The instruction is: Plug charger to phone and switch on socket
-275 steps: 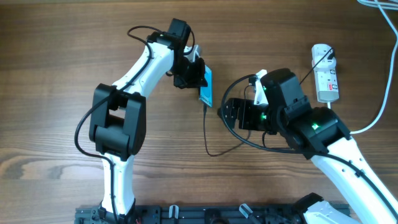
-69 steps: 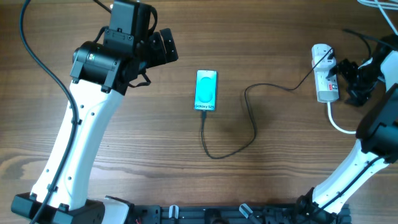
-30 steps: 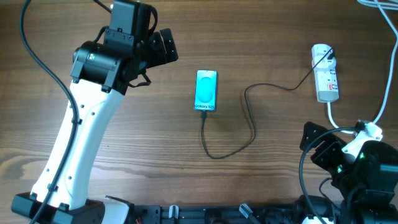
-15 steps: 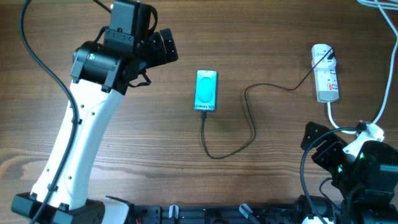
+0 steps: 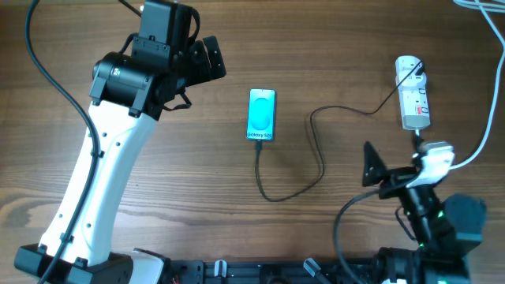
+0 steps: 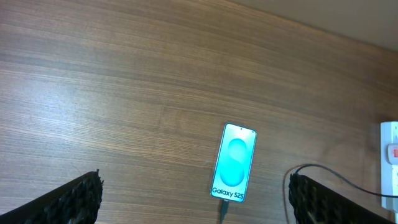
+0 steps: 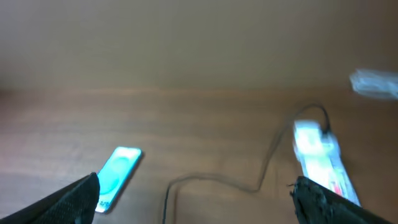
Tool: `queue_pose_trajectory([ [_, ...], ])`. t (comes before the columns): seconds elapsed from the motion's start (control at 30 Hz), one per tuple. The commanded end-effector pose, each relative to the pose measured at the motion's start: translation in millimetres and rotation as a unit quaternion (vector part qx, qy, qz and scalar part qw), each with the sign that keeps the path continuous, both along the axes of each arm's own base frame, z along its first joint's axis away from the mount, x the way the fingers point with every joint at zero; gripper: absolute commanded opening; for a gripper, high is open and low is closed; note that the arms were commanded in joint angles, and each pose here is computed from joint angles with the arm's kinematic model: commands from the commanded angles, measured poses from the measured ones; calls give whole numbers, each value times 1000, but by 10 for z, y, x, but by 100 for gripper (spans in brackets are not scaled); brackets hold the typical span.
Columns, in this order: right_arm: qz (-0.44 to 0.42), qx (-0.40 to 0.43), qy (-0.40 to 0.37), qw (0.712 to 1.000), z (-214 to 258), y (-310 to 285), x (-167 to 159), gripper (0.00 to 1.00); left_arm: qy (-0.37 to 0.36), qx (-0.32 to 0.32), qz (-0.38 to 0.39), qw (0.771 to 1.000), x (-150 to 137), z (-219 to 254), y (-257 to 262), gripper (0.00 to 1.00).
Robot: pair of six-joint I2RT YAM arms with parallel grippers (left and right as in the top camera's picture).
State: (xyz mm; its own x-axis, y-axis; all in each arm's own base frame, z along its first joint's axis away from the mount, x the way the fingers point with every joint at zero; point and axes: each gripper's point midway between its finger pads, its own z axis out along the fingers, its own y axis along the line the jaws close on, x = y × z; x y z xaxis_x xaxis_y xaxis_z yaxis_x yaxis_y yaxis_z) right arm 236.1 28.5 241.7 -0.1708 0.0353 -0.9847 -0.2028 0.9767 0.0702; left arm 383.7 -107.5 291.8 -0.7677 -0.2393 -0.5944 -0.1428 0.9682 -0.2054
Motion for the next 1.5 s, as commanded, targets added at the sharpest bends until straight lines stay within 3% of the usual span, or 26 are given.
queue_pose_trajectory([
  [0.0,48,-60,-67,995,-35,162,-55,100,1,2,11,1000,14,-26,21,100],
  [0.23,-46,-10,-85,995,-163,-99,-46,100,1,2,11,1000,14,-26,21,100],
  [0.47,-40,-38,-89,994,-330,-82,-13,100,1,2,11,1000,14,-26,21,100],
  [0.73,-66,21,-89,994,-588,-151,94,100,1,2,11,1000,14,-26,21,100],
  [1.47,-69,-63,-90,992,-666,-177,104,100,1,2,11,1000,14,-26,21,100],
])
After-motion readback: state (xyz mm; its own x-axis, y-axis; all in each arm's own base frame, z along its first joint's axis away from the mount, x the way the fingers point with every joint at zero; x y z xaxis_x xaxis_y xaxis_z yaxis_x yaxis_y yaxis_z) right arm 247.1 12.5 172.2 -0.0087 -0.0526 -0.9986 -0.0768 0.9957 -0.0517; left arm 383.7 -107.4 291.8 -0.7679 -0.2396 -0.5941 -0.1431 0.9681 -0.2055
